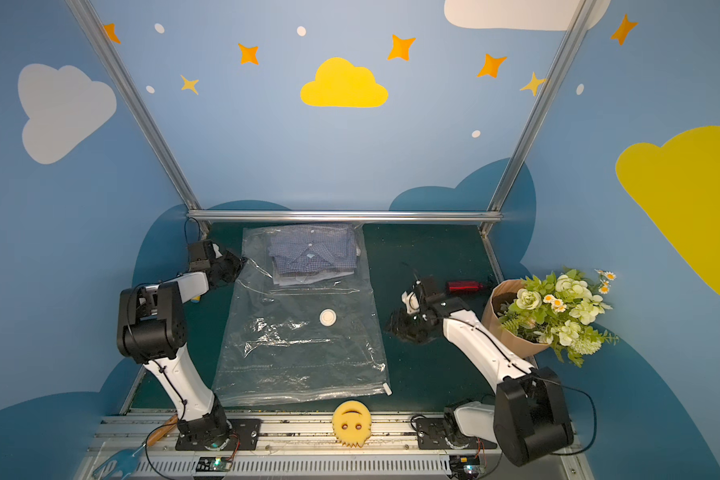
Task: Take the shirt out of the vacuum bag
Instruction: Adjust the vacuum bag at the center of the board.
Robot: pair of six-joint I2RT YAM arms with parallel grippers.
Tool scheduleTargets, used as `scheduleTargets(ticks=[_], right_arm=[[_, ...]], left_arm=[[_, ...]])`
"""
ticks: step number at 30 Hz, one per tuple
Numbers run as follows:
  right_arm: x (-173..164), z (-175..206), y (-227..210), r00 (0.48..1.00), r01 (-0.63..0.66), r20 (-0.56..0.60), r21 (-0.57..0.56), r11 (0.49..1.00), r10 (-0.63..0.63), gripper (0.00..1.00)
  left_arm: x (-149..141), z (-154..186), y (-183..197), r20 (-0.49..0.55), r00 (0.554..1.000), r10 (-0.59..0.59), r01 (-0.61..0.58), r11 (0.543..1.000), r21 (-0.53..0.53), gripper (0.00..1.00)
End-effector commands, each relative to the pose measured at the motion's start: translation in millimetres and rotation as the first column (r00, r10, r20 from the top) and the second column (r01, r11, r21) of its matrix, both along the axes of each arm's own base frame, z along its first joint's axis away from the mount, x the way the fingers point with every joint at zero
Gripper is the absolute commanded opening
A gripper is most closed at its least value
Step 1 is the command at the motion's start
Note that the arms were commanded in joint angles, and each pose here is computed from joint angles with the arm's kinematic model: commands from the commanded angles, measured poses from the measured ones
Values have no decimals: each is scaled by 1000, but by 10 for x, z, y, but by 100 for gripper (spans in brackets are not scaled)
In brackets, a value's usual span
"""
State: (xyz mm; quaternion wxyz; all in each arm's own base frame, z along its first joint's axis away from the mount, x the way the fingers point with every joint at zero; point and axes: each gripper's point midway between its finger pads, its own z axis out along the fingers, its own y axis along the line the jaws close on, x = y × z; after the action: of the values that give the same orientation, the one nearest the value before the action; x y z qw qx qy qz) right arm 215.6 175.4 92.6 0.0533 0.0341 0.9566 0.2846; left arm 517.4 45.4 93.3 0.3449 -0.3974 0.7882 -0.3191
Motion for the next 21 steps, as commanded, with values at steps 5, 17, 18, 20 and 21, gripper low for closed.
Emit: scheduleTargets(ticks=[5,17,18,20,21], right_arm=[[-113,-418,137,999,-15,-44,34,999,16,58],[341,-618,464,995,-98,8,82,992,98,31],[382,-620,478,995,-97,11,88,991,96,26],[463,-615,510,995,-99,23,94,991,97,14],[511,-619,513,995,-97,27,92,991,95,5]], left_arm=[[102,65,-142,16,999,-51,51,999,16,3],[37,168,-115,12,999,-50,49,998,47,4],[22,163,-112,10,999,-49,48,998,47,4],[-9,158,-79,8,999,-41,40,998,49,3],[-25,149,-56,6,999,-35,35,998,50,3]])
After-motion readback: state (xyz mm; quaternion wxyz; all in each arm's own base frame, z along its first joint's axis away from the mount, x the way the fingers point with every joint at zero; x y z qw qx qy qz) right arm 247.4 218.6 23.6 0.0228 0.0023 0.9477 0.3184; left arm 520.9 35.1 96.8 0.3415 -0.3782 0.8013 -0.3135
